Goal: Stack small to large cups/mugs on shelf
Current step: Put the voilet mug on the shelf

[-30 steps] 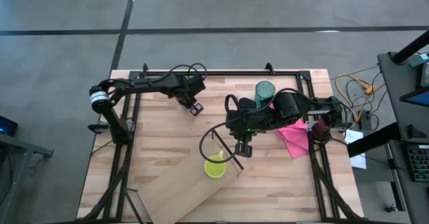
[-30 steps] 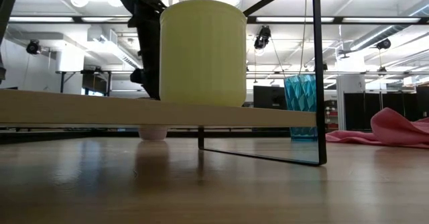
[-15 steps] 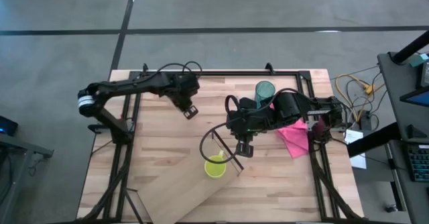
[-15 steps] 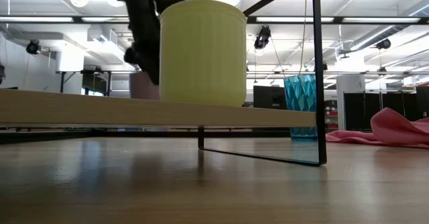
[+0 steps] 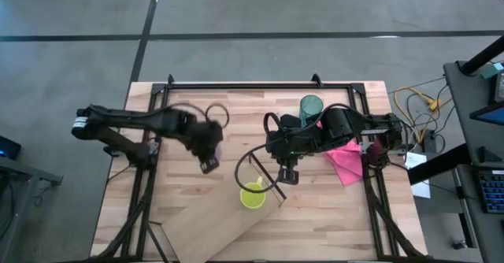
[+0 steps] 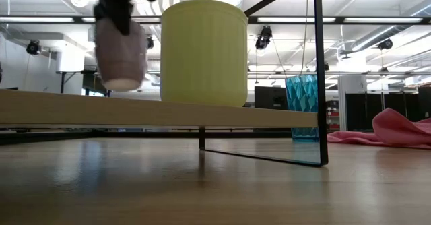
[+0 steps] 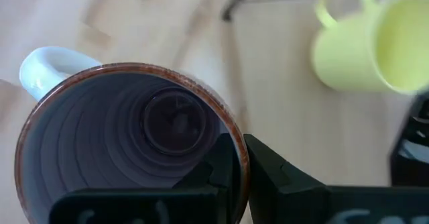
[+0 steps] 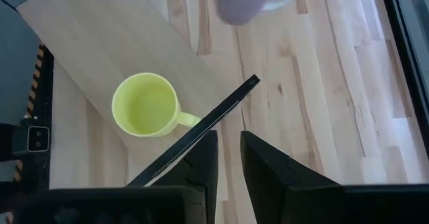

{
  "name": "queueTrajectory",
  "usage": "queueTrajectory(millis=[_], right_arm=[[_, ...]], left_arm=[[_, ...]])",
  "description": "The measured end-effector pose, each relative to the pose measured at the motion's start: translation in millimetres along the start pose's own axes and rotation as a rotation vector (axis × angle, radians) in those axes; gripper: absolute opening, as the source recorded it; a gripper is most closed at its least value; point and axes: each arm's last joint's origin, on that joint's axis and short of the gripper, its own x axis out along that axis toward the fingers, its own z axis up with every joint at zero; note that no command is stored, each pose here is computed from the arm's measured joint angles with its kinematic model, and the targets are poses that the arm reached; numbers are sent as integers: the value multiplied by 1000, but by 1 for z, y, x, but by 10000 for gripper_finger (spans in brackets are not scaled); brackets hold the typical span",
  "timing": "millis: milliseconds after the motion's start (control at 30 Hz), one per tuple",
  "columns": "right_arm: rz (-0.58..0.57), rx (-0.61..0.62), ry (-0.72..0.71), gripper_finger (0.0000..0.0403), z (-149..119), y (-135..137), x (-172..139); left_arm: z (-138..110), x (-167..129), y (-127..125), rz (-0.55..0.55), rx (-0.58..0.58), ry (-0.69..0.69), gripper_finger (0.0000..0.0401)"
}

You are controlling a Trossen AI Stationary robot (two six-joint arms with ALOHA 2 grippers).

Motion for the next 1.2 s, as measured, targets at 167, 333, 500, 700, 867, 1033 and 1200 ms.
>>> queueTrajectory(millis=[167, 333, 500, 700, 867, 1033, 1200], right_arm=[[0, 0, -2, 59, 0, 0, 0], [1, -5, -4, 58, 0, 0, 0], [1, -18, -6, 59, 1, 0, 0], [1, -24, -6, 59, 1, 0, 0], [1, -35, -6, 59, 1, 0, 0], [1, -45, -6, 59, 1, 0, 0], [0, -48, -6, 59, 1, 0, 0]], left_arm=[[-20, 6, -32, -46, -6, 41, 2], [-32, 21, -65, -107, 46, 47, 2], [-40, 43, -95, -167, 125, 41, 2], [-53, 66, -117, -187, 163, 90, 2], [-56, 67, -129, -193, 185, 96, 2], [-53, 58, -145, -245, 202, 83, 2], [-58, 65, -154, -221, 223, 101, 2]])
